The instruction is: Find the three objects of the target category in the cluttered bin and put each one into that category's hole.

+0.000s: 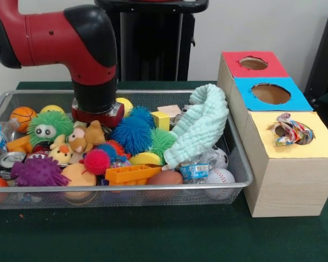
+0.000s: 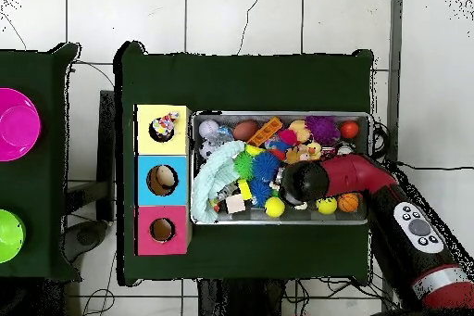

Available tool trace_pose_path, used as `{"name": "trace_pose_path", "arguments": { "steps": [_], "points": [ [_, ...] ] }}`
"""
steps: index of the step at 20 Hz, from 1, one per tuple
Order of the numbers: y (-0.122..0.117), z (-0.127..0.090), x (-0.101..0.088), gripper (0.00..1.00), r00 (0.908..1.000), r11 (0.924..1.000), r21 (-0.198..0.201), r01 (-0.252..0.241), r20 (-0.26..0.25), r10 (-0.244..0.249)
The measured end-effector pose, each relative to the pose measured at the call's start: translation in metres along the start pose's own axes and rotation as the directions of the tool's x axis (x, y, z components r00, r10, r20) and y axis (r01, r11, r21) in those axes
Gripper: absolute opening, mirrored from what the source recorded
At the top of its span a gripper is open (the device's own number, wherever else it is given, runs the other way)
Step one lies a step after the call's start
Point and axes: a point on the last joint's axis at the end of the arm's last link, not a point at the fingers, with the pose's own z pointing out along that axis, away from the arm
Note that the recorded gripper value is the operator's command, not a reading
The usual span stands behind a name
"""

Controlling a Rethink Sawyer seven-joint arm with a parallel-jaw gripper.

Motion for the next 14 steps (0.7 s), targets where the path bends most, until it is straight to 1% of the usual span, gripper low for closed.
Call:
{"name": "trace_pose_path", "arguments": {
  "steps": [1,4,5,7,10,12,14],
  "points": [
    [0.002,0.002,0.004,1.0,0.9992,0.9995,-0.031,0.008,0.039,-0.007],
    [0.007,0.005,0.01,1.0,0.9947,0.9971,-0.069,0.033,0.1,-0.027],
    [0.008,0.005,0.011,1.0,0.9933,0.9965,-0.073,0.04,0.112,-0.031],
    [0.01,0.005,0.014,1.0,0.9873,0.9942,-0.087,0.063,0.151,-0.05],
    [0.015,0.005,0.016,1.0,0.9801,0.9911,-0.105,0.082,0.189,-0.061],
    [0.023,0.005,0.013,1.0,0.9676,0.9853,-0.138,0.1,0.244,-0.064],
    [0.029,0.006,0.012,1.0,0.9584,0.9806,-0.163,0.109,0.279,-0.06]
  ]
}}
